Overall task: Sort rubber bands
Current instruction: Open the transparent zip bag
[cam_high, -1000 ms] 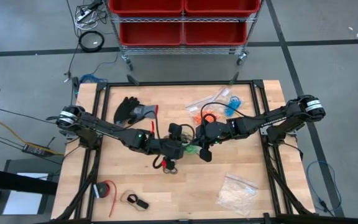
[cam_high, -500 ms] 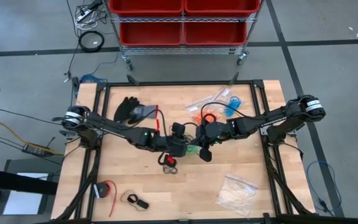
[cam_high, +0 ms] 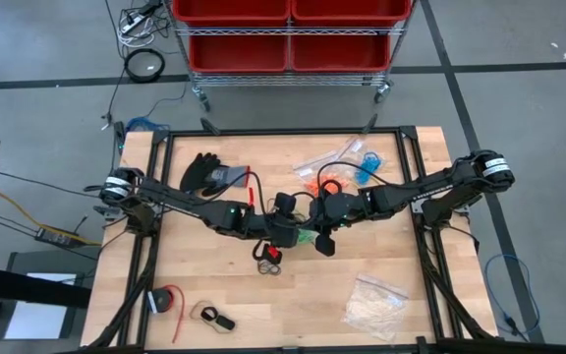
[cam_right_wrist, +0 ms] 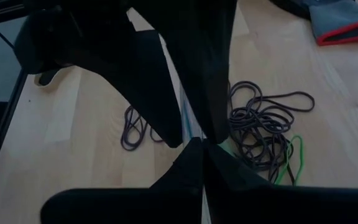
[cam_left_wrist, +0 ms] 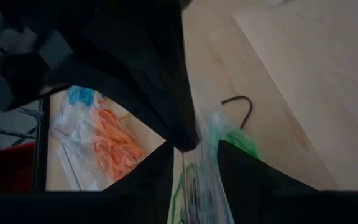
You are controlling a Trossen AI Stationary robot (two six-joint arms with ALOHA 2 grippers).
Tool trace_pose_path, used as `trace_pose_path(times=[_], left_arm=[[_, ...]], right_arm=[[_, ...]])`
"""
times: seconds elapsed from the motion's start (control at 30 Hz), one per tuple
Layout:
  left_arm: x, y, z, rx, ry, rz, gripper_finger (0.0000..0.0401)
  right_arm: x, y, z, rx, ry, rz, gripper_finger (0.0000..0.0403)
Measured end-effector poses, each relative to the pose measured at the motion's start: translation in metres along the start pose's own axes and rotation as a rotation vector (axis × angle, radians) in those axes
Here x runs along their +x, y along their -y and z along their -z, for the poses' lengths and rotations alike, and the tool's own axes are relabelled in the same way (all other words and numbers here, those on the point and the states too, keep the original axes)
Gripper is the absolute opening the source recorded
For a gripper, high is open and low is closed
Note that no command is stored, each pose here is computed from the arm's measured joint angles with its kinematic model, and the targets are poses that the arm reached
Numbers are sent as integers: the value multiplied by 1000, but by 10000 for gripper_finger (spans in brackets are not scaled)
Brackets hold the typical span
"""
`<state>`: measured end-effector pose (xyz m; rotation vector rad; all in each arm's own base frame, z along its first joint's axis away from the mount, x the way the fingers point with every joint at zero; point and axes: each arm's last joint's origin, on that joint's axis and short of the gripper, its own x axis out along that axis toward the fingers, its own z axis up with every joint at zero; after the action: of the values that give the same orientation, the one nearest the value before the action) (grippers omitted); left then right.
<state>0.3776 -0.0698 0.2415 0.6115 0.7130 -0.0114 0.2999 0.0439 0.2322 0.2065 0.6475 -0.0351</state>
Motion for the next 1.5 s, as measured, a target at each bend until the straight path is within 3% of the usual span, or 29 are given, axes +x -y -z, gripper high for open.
trace_pose_path(times=[0.47,1.2,1.5], left_arm=[[0,1,2,10,-13,38,14],[6,4,6,33,-64,-9,2],[6,4,6,33,-64,-9,1]], right_arm=[[0,0,0,0,0,2,0],[0,1,-1,16,10,21,4],[0,2,0,-5,14,53,84]])
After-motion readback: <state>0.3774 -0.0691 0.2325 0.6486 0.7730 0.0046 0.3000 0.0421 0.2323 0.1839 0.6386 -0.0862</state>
